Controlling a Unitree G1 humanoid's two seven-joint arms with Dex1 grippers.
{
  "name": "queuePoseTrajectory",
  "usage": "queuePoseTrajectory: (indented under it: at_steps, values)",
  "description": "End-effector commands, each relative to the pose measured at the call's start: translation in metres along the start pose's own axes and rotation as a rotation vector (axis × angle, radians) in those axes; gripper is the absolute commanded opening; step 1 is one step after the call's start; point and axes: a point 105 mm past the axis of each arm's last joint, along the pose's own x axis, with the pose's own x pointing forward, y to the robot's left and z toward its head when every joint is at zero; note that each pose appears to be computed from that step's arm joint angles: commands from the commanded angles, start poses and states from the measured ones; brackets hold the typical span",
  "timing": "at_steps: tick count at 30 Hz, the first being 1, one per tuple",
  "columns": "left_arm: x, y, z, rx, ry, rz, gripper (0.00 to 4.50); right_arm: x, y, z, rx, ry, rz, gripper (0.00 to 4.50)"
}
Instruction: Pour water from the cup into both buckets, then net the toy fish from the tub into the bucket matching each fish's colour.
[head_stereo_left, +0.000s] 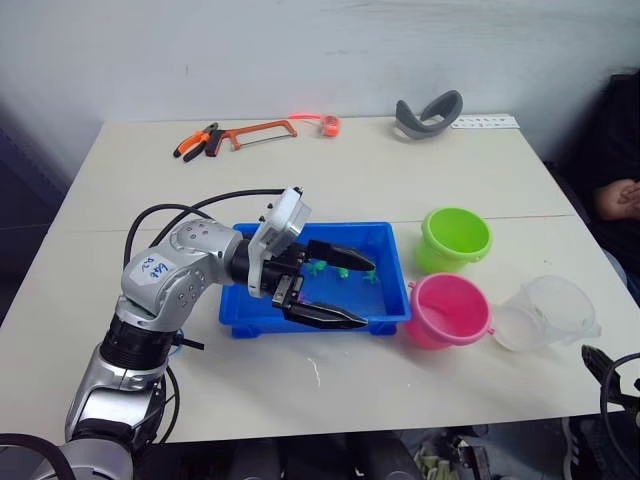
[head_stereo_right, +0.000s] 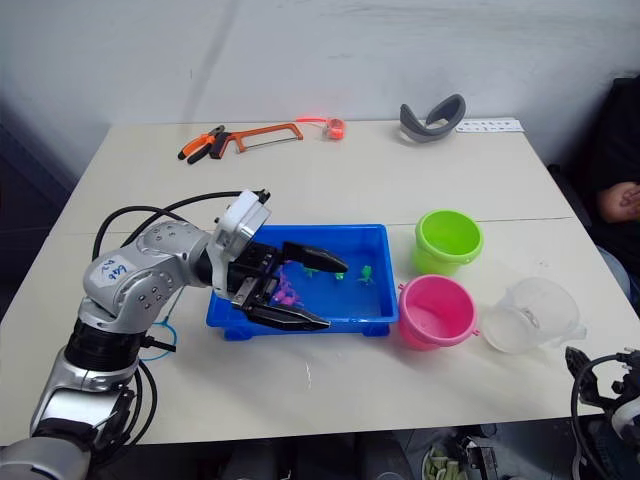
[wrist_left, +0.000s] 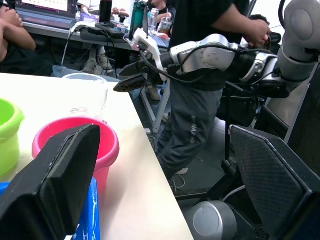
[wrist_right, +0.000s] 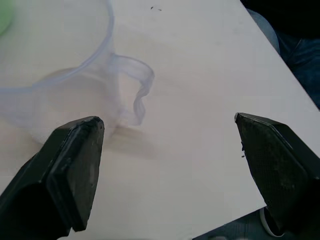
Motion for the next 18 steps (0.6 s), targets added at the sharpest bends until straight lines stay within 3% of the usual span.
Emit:
queuePoseTrajectory:
  at_steps: [1,12,15,18]
  values:
    - [-0.002,-0.004,0.011,0.046,-0.014,0.000,4.47,0.007,-0.001,0.006,-0.021,-0.038,-0.008,4.50]
    - [-0.004,-0.003,0.009,0.056,-0.006,0.018,4.47,0.027,-0.002,0.009,-0.014,-0.102,-0.056,4.50]
    - [-0.005,-0.003,0.009,0.060,-0.003,0.022,4.50,0.031,-0.001,0.010,-0.013,-0.115,-0.059,3.62]
    - [-0.007,-0.002,0.009,0.067,0.003,0.029,4.50,0.038,-0.001,0.010,-0.014,-0.127,-0.061,3.62]
